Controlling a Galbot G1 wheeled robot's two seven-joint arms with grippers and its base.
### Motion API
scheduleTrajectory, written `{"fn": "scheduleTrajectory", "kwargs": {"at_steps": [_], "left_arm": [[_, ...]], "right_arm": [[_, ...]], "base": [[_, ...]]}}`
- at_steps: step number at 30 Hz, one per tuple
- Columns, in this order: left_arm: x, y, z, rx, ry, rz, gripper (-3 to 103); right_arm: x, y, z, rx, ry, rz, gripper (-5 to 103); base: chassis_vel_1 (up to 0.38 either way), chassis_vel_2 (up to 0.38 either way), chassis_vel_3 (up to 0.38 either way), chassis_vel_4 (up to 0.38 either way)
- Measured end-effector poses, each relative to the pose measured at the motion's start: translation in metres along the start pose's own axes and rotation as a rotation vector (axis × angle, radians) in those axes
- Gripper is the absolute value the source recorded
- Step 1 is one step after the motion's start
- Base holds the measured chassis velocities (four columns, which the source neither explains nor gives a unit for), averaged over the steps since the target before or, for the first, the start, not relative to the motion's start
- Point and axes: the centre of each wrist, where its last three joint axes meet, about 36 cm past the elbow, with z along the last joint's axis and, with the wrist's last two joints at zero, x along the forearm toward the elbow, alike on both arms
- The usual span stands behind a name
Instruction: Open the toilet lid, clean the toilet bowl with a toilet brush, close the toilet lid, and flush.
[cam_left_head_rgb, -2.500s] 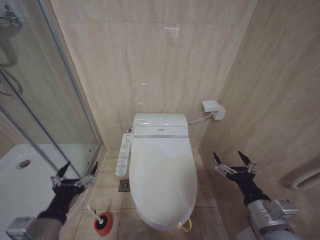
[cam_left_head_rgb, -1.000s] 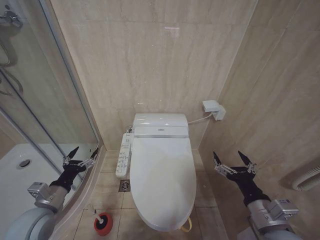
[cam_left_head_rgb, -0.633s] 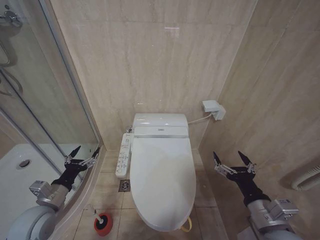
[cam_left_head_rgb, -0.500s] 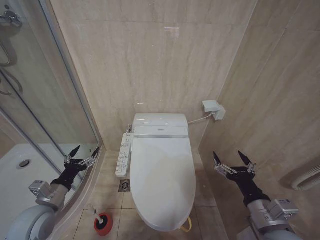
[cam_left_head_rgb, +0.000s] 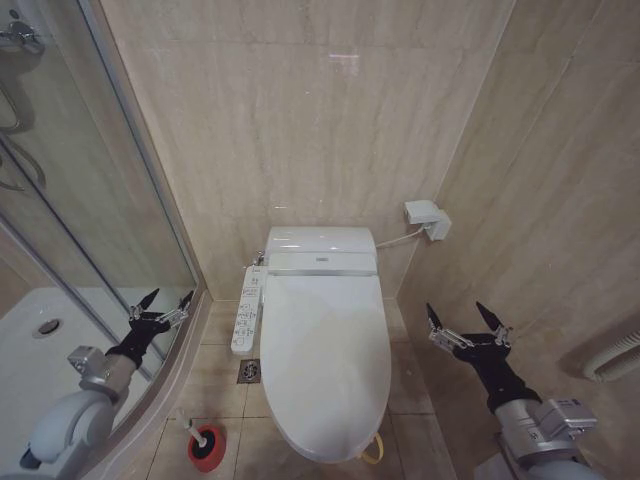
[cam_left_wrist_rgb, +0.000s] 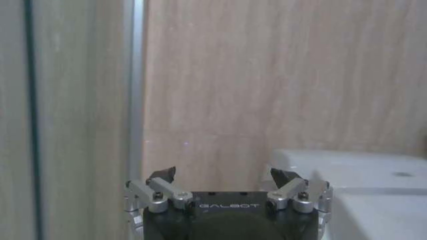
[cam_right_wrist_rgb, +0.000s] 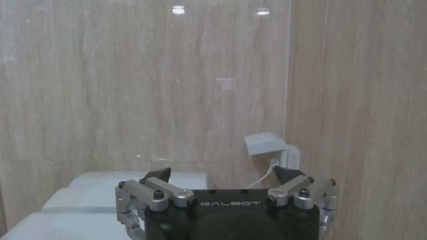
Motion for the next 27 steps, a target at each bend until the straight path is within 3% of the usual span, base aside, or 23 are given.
{"fn": "scheduleTrajectory", "kwargs": {"at_steps": [4, 9, 18, 19, 26, 27], "left_arm": [[-0.019, 0.014, -0.001, -0.011, -0.002, -0.003, 93], [-0.071, 0.032, -0.008, -0.041, -0.024, 0.040, 93], [-0.113, 0.033, 0.007, -0.043, -0.007, 0.105, 93], [-0.120, 0.032, 0.009, -0.047, 0.001, 0.110, 84], [-0.146, 0.023, 0.013, -0.068, 0.031, 0.162, 84], [-0.150, 0.021, 0.012, -0.070, 0.031, 0.170, 77]], "right_arm": [[0.000, 0.000, 0.000, 0.000, 0.000, 0.000, 100], [0.000, 0.000, 0.000, 0.000, 0.000, 0.000, 100], [0.000, 0.000, 0.000, 0.000, 0.000, 0.000, 100], [0.000, 0.000, 0.000, 0.000, 0.000, 0.000, 100], [0.000, 0.000, 0.000, 0.000, 0.000, 0.000, 100], [0.000, 0.000, 0.000, 0.000, 0.000, 0.000, 100]], "base": [[0.000, 0.000, 0.000, 0.000], [0.000, 0.000, 0.000, 0.000], [0.000, 0.000, 0.000, 0.000], [0.000, 0.000, 0.000, 0.000], [0.000, 0.000, 0.000, 0.000], [0.000, 0.000, 0.000, 0.000]]}}
